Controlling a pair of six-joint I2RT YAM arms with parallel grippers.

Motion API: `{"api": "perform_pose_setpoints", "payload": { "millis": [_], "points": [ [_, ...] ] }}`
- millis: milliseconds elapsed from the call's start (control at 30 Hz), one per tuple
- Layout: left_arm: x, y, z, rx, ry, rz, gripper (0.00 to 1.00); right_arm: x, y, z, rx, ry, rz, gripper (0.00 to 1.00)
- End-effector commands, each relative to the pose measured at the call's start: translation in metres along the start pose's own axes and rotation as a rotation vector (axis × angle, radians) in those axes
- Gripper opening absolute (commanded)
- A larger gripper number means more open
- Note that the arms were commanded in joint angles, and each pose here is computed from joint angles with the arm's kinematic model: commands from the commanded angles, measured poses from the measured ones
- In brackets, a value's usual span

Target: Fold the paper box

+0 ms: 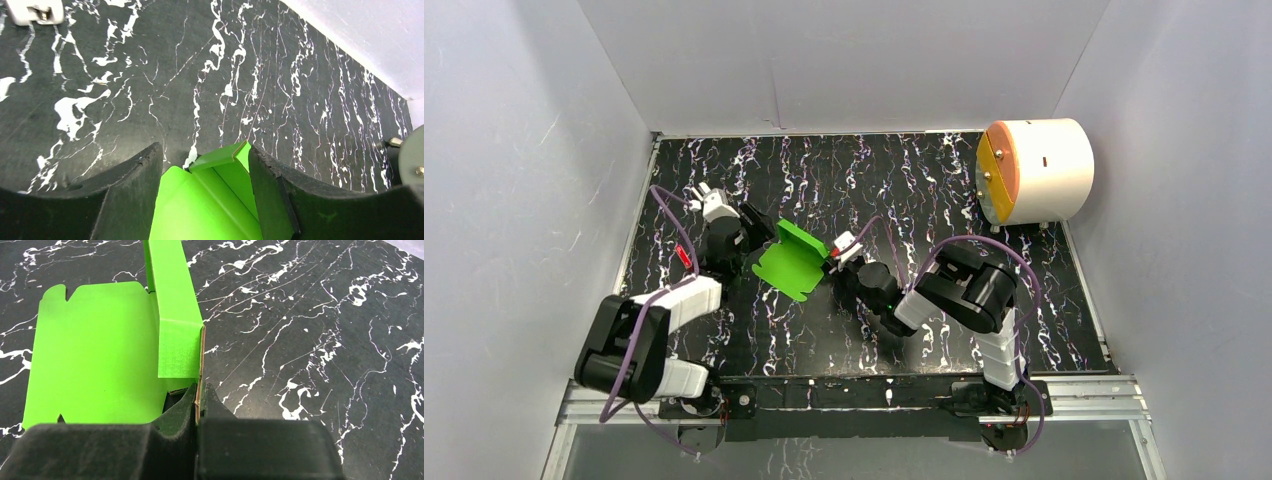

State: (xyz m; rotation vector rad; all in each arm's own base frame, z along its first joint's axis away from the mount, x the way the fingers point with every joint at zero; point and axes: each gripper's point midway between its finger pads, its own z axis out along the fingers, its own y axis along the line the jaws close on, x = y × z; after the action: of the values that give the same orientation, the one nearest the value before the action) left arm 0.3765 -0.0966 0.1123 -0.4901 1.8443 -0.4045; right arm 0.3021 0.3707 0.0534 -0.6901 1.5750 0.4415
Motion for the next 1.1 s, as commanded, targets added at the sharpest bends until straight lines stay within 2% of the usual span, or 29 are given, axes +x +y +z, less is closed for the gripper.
{"api": "perform_pose_setpoints", "payload": {
  "millis": [0, 200, 367, 700, 1067],
  "points": [
    [0.0, -0.025, 0.018, 0.121, 0.078, -0.05, 0.6, -0.007, 0.005, 0.004, -0.049, -0.008, -0.04, 0.0],
    [0.015, -0.033, 0.036, 0.196, 0.17, -0.068, 0.56, -0.006, 0.004, 0.005, -0.068, 0.001, -0.051, 0.0],
    [0.026, -0.043, 0.036, 0.252, 0.231, -0.082, 0.45, -0.007, 0.001, 0.005, -0.062, 0.006, -0.057, 0.0],
    [0.048, -0.047, 0.0, 0.309, 0.328, -0.219, 0.29, -0.011, -0.019, 0.014, 0.059, 0.035, -0.047, 0.0],
    [0.062, -0.057, -0.046, 0.367, 0.393, -0.295, 0.25, -0.009, -0.022, 0.024, 0.09, 0.064, -0.042, 0.0]
  ]
}}
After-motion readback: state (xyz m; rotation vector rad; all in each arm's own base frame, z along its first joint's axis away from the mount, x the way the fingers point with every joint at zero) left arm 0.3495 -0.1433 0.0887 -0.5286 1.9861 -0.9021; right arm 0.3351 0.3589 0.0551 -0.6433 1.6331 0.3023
